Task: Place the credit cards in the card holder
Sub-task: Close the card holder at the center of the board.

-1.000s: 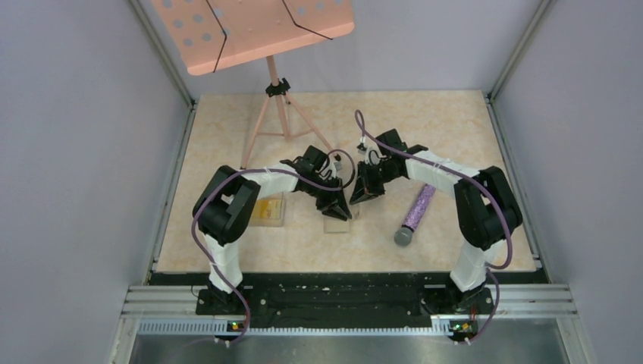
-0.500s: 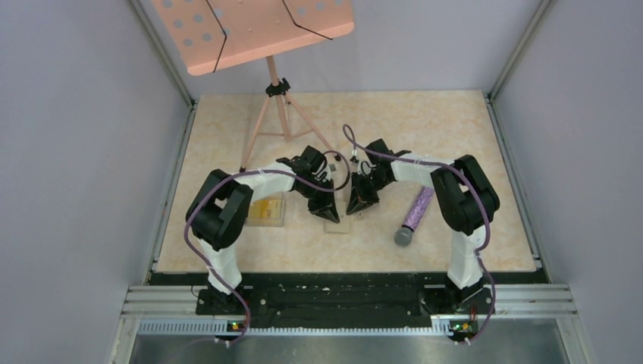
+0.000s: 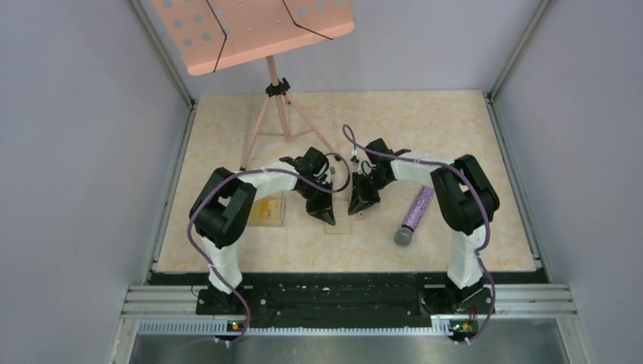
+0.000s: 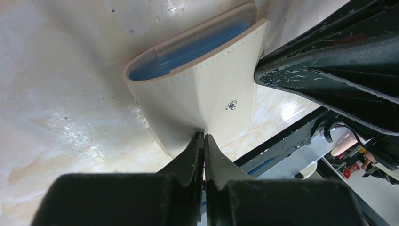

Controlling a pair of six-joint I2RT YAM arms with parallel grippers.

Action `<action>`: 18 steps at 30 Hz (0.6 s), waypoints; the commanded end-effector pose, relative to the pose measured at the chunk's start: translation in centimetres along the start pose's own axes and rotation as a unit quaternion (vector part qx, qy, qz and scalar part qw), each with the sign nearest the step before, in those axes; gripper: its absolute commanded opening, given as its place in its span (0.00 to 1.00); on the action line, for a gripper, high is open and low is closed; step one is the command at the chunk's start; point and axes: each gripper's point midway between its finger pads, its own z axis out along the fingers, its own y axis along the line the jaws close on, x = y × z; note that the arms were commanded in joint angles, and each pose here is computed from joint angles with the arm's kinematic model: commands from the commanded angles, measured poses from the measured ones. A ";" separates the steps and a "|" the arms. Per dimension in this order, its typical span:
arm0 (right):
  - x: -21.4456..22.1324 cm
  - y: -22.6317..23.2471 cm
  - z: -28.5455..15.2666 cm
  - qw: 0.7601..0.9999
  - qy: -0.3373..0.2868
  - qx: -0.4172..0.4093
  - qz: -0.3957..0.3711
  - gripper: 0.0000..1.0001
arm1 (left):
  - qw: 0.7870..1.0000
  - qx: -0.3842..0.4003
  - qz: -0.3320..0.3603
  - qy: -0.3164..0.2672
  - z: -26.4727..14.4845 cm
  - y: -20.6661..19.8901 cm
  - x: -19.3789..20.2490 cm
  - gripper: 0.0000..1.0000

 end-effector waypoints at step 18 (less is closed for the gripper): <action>-4.3 1.8 -5.6 0.993 -0.112 0.015 -0.026 0.00 | 0.998 -0.058 0.021 0.023 0.7 2.0 1.2 0.02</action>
